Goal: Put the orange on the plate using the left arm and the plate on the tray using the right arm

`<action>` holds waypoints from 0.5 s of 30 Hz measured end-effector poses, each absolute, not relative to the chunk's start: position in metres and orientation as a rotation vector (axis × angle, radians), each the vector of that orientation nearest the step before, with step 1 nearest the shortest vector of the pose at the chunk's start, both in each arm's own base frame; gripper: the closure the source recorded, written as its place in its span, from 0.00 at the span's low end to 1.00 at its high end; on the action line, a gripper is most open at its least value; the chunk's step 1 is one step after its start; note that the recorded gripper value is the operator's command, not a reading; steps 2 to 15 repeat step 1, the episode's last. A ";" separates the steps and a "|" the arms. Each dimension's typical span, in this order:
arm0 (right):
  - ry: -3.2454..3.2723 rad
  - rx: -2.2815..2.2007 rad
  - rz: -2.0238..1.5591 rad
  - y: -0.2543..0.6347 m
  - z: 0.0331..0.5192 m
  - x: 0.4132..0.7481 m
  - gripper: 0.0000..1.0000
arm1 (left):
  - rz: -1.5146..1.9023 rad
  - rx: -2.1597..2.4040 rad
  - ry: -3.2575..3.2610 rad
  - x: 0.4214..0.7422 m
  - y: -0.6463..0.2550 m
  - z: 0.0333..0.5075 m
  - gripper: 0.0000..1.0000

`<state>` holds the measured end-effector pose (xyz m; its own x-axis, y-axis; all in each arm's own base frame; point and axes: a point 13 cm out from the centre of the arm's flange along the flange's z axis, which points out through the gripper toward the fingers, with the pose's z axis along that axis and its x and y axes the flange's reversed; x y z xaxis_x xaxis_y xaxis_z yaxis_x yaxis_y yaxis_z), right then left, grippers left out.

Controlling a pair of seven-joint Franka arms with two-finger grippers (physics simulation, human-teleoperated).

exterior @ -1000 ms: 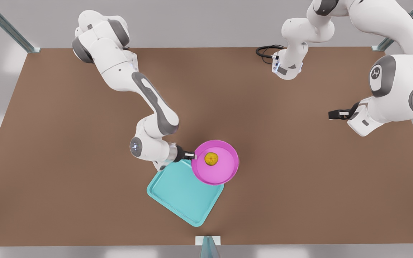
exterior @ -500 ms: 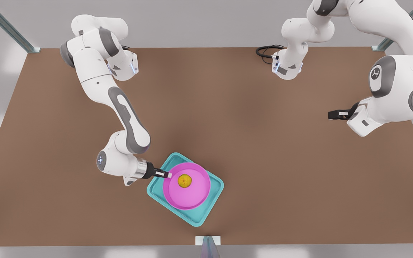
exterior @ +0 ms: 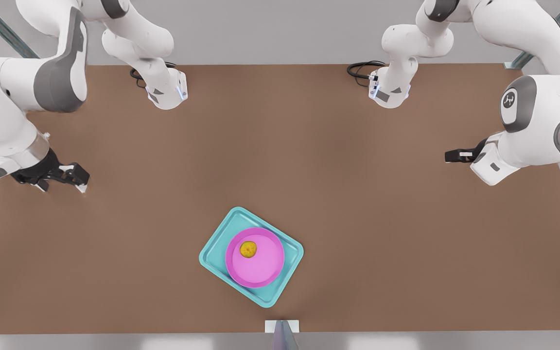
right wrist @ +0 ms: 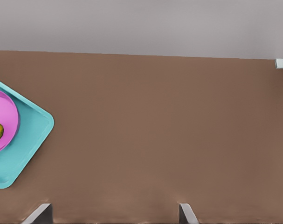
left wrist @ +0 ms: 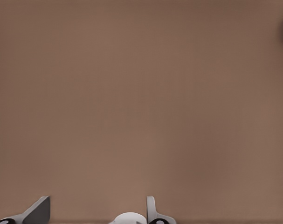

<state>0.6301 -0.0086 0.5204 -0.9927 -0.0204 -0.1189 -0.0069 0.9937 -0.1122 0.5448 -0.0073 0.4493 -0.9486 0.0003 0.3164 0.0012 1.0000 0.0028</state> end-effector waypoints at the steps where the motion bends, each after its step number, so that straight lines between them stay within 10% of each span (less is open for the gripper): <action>1: 3.056 -0.043 -0.220 -0.018 0.520 0.617 0.00 | -0.004 -0.001 -2.820 0.545 -0.007 0.449 0.00; 15: 3.056 -0.043 -0.220 -0.018 0.520 0.617 0.00 | -0.004 -0.001 -2.820 0.545 -0.007 0.449 0.00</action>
